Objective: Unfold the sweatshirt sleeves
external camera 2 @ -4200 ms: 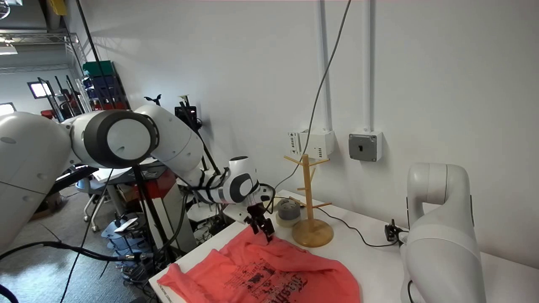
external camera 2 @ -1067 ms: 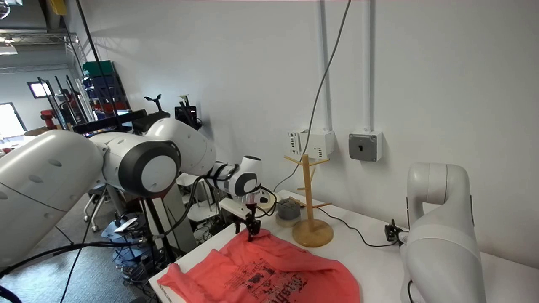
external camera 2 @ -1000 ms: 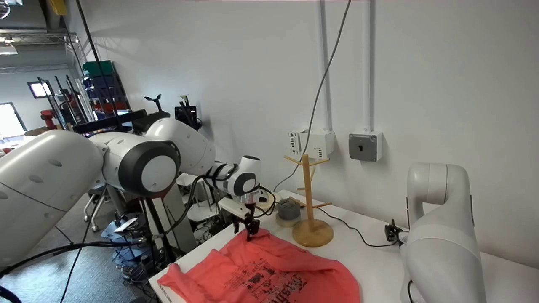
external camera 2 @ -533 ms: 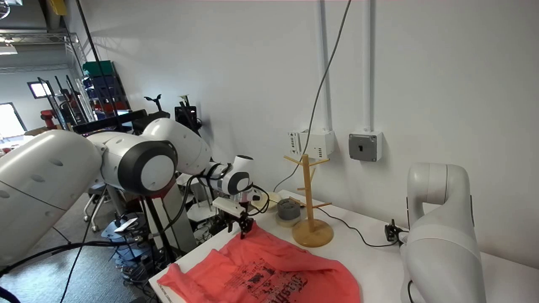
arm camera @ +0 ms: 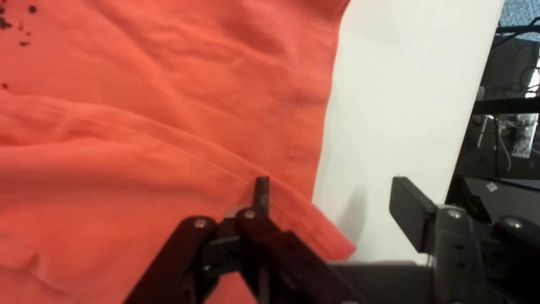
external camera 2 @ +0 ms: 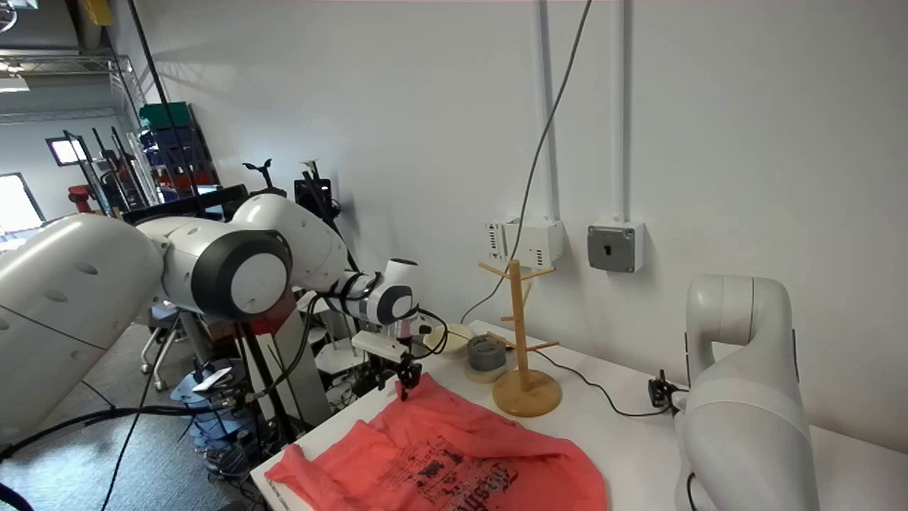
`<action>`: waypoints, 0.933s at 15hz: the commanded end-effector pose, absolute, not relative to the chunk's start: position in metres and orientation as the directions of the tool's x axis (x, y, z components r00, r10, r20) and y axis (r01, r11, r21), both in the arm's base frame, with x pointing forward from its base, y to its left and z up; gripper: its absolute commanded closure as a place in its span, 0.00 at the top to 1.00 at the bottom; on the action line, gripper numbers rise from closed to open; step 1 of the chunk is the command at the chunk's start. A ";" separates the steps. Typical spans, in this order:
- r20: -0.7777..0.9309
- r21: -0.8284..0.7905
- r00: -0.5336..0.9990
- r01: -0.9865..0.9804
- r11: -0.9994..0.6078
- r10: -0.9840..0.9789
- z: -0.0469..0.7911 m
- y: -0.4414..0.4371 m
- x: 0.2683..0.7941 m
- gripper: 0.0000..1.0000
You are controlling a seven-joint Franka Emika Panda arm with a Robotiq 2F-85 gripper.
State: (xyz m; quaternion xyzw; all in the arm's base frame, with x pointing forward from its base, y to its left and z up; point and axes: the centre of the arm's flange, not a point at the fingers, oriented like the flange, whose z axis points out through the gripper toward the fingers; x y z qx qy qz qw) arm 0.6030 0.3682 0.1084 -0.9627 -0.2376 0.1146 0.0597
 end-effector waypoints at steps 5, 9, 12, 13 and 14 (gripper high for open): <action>-0.199 0.056 0.840 0.523 -0.850 0.504 0.160 0.319 0.565 0.99; -0.201 0.131 0.852 0.512 -0.849 0.483 0.180 0.282 0.551 1.00; -0.184 0.162 0.879 0.468 -0.869 0.439 0.197 0.243 0.539 1.00; -0.178 0.168 0.889 0.450 -0.877 0.422 0.202 0.230 0.536 1.00; -0.169 0.171 0.902 0.424 -0.889 0.398 0.208 0.213 0.532 1.00</action>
